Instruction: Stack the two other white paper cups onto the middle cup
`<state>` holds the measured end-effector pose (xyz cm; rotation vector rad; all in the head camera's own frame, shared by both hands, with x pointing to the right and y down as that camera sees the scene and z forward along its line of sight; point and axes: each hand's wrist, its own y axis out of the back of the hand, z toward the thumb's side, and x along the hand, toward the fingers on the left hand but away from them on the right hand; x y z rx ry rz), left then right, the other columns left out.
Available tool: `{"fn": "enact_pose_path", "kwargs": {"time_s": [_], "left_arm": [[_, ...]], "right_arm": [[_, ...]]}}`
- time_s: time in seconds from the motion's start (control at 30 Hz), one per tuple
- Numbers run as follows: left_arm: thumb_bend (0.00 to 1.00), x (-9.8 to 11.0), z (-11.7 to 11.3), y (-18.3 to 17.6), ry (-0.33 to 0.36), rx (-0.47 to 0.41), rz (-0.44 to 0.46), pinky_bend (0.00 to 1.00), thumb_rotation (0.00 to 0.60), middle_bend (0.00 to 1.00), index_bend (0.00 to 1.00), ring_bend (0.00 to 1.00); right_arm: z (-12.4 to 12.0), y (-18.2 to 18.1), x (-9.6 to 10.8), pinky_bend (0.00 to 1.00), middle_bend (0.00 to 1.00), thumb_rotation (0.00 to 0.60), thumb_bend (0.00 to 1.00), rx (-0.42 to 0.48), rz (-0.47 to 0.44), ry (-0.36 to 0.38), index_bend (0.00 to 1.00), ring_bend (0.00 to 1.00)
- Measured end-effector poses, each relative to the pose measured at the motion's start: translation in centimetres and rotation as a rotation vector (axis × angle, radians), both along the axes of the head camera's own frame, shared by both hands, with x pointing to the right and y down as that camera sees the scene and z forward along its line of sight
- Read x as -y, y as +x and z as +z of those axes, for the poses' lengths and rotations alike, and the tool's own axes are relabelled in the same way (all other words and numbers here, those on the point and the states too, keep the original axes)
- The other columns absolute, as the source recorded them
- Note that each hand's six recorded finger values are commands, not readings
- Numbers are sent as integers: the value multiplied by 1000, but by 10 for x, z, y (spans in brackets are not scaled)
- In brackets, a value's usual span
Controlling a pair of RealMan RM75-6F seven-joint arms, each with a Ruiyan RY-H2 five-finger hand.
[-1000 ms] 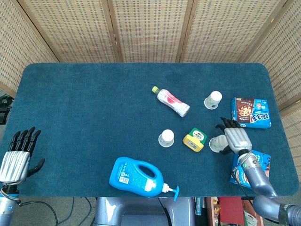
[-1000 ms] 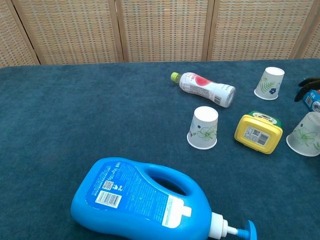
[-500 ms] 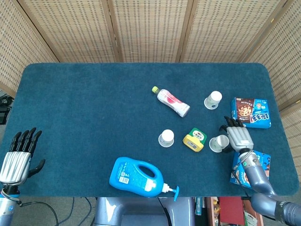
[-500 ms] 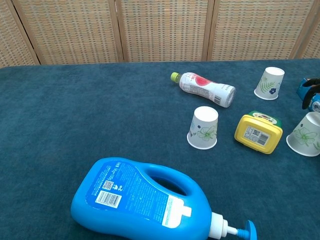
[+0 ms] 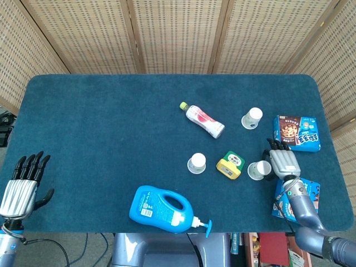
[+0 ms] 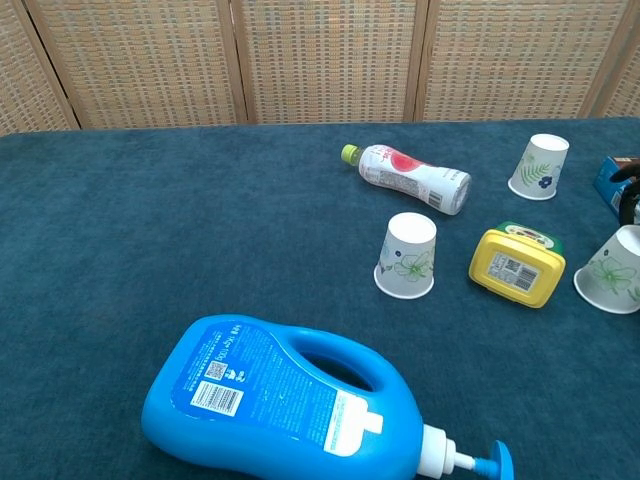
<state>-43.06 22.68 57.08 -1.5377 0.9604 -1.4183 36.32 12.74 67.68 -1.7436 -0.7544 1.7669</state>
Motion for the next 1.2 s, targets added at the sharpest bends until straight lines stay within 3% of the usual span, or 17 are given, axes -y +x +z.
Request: {"fn": "enact_pose_path", "kwargs": {"time_s": [0.33, 0.63, 0.87, 1.2], "left_arm": [[315, 0, 0, -1, 0, 0, -3, 0, 600, 0, 0, 0], [315, -1, -1, -1, 3, -1, -3, 0, 600, 0, 0, 0], [315, -1, -2, -1, 4, -1, -1, 0, 600, 0, 0, 0], [315, -1, -2, -2, 3, -3, 0, 0, 600, 0, 0, 0]], "right_arm": [[-11, -11, 11, 77, 164, 600, 165, 7, -31, 35, 513, 0], [-51, -47, 44, 87, 164, 600, 165, 21, -122, 136, 513, 0], [-80, -80, 56, 106, 164, 600, 165, 100, -138, 178, 513, 0], [-95, -121, 54, 106, 164, 600, 165, 193, -163, 186, 513, 0]]}}
